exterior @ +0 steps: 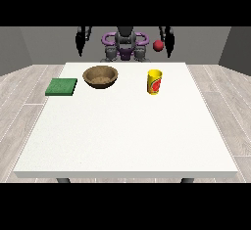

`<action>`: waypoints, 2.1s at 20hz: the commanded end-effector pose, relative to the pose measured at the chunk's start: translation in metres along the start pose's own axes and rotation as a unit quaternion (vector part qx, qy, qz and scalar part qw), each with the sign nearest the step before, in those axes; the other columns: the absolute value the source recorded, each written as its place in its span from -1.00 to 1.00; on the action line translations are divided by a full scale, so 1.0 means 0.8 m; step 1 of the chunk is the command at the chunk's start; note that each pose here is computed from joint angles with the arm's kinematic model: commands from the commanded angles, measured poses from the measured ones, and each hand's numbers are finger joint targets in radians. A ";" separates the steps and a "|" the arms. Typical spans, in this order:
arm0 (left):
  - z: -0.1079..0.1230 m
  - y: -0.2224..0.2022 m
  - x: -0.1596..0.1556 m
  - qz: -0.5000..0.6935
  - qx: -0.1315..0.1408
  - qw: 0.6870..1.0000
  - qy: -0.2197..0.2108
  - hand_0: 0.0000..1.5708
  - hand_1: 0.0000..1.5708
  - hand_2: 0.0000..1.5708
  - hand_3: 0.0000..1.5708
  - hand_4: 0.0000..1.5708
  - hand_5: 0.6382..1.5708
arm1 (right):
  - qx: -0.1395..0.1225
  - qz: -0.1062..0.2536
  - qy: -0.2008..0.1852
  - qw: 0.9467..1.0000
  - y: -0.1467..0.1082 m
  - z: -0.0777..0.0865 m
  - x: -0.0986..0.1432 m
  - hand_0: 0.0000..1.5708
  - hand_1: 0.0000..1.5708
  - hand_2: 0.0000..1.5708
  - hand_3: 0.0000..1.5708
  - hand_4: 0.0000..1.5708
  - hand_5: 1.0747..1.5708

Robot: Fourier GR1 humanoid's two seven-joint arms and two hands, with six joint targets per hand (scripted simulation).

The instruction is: Pick the cup and pour the ball into the bowl, then pick the bowl and place it on the pad

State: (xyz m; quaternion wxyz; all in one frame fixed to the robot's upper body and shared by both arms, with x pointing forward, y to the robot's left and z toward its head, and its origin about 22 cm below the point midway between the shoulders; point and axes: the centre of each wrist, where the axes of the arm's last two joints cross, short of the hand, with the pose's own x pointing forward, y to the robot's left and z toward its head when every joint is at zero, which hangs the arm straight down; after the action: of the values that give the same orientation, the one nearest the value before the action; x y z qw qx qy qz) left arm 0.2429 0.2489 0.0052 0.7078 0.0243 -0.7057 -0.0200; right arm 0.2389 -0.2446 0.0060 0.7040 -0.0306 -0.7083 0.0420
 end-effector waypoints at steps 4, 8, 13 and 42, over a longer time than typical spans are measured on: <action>-0.002 0.013 0.033 -0.018 0.002 1.000 -0.010 -1.00 -1.00 -1.00 -1.00 -1.00 0.78 | 0.001 0.014 -0.021 1.000 -0.012 -0.004 0.036 -1.00 -1.00 -1.00 -1.00 -0.85 0.97; 0.020 -0.032 0.007 0.044 0.029 0.996 -0.075 -1.00 -1.00 -1.00 -1.00 -1.00 0.77 | -0.049 -0.067 -0.022 0.996 -0.067 0.045 -0.044 -1.00 -1.00 -1.00 -1.00 -0.92 0.97; 0.020 -0.019 -0.008 0.042 0.037 0.994 -0.099 -1.00 -1.00 -1.00 -1.00 -1.00 0.79 | -0.015 -0.079 -0.062 0.995 -0.100 0.052 -0.050 -1.00 -1.00 -1.00 -1.00 -1.00 0.95; -0.147 0.044 -0.004 0.003 0.083 0.964 -0.252 -1.00 -1.00 -1.00 -1.00 -1.00 0.64 | 0.024 -0.096 -0.246 0.964 -0.114 -0.076 -0.064 -1.00 -1.00 -1.00 -1.00 -1.00 0.90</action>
State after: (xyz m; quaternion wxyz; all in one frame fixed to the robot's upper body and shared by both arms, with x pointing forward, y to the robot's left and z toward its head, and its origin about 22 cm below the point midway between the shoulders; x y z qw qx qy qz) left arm 0.3520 0.2748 0.0021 0.5064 0.0755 -0.8584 0.0320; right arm 0.2993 -0.3268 -0.0324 0.5241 0.0608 -0.8495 -0.0044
